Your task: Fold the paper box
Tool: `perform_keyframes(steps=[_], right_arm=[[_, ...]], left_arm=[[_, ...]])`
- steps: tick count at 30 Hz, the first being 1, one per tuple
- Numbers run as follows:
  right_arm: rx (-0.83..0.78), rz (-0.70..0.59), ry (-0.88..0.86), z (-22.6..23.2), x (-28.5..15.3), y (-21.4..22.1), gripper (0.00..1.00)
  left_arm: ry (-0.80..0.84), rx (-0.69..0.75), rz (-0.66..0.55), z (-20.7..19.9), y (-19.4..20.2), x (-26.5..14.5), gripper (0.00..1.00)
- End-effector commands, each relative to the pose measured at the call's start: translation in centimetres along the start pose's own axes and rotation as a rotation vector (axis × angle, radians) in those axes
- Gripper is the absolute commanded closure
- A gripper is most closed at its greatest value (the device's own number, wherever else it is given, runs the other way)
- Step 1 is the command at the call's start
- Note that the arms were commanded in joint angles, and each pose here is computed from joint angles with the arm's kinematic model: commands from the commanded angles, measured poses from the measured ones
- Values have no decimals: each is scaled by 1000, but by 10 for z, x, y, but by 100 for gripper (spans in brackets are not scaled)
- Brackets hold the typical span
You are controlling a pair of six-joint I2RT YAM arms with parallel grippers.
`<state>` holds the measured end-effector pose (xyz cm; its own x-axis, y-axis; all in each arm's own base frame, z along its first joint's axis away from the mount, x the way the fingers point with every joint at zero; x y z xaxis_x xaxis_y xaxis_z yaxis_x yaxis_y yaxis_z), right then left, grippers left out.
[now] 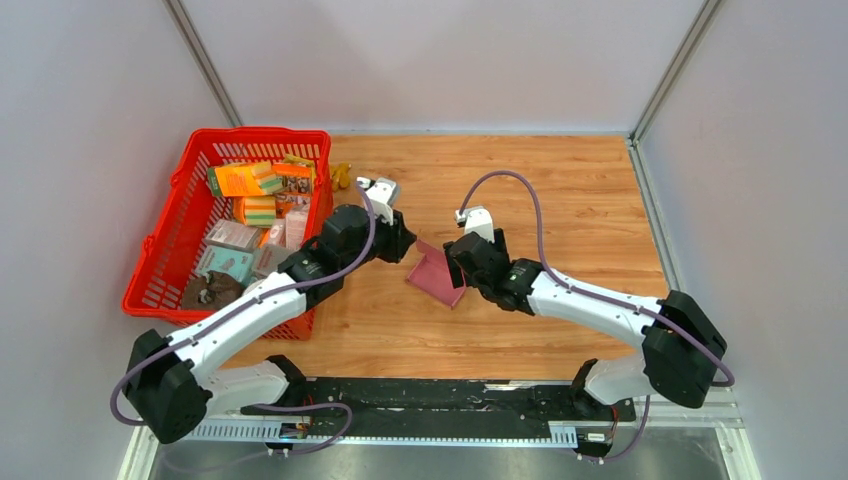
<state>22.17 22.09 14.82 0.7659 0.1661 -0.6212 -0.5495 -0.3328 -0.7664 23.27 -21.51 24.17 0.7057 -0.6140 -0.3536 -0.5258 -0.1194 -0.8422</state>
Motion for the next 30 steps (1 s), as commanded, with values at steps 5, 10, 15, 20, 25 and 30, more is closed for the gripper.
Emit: perform_keyframes(steps=[5, 10, 15, 20, 25, 30], right_arm=[[-126, -96, 137, -21, 9, -39, 22], [-150, -61, 231, -32, 28, -53, 21], [-113, -71, 157, -27, 19, -58, 20], [11, -107, 50, -31, -14, -53, 17], [269, -12, 137, -67, -36, -28, 11], [644, 82, 273, -130, -35, 14, 7]], left_arm=[[-79, 1, -139, 28, 23, 25, 70], [-35, 7, -200, 32, 36, 18, 62], [-13, -1, -148, 30, 43, 31, 61], [27, -14, -102, 24, 46, 43, 61], [21, -11, -73, 25, 49, 49, 59], [52, -11, -104, 21, 47, 40, 59]])
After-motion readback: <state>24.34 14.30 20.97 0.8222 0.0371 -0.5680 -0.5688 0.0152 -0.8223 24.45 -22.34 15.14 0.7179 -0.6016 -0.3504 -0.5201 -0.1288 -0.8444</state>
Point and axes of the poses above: each gripper's point midway between its finger pads, its own x axis out along the fingers, its own z axis along the line the jaws close on, y = z × x, the point moved 6 cm from there along -x, back along the fingers, and after that the axes turned 9 degrees about -x, right-handed, at the moved point
